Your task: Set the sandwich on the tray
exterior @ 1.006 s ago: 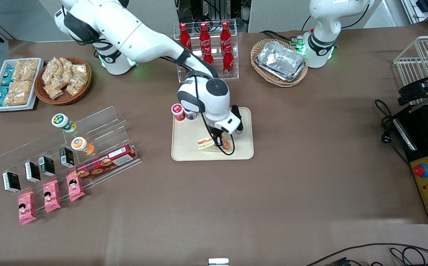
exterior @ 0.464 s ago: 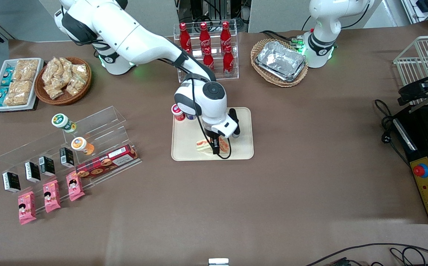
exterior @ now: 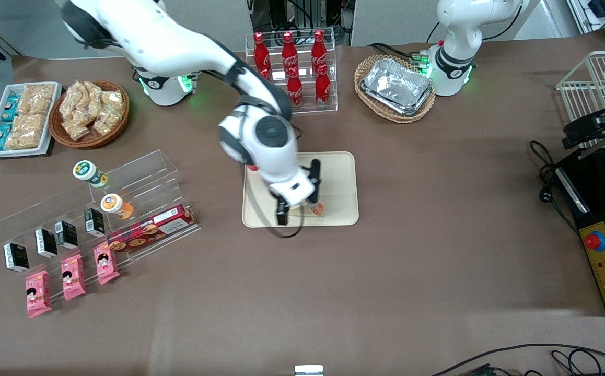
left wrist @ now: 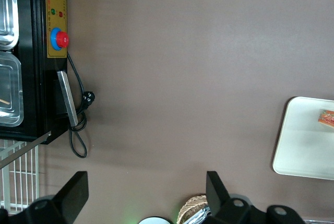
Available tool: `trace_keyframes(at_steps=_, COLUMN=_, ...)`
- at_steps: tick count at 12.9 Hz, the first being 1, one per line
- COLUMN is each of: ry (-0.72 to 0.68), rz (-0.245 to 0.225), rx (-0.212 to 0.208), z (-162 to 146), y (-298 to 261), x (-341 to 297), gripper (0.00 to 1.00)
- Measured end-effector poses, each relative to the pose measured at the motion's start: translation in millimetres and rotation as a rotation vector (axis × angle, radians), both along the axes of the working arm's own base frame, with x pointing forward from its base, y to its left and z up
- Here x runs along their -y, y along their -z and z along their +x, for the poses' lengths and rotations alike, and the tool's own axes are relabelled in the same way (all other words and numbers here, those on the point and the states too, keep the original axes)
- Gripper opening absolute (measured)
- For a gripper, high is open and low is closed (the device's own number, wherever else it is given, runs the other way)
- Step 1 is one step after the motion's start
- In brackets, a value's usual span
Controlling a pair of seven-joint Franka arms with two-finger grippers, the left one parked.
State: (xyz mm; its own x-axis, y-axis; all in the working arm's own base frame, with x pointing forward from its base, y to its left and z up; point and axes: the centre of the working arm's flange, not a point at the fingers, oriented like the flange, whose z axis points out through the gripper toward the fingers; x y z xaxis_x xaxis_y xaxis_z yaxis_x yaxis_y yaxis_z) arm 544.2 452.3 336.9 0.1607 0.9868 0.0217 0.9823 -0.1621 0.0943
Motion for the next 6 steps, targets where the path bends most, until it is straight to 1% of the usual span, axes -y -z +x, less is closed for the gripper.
trace_keyframes(at_steps=2, ry=0.192, rz=0.038, rx=-0.021, z=30.3, y=-44.7, x=52.3, gripper=1.0)
trace_keyframes(at_steps=4, ry=0.414, rz=0.067, rx=-0.017, z=58.8, y=-86.4, x=115.6, gripper=1.0)
trace_keyframes(at_steps=6, ry=0.638, rz=0.087, rx=-0.008, z=75.9, y=-120.6, x=172.7, gripper=1.0)
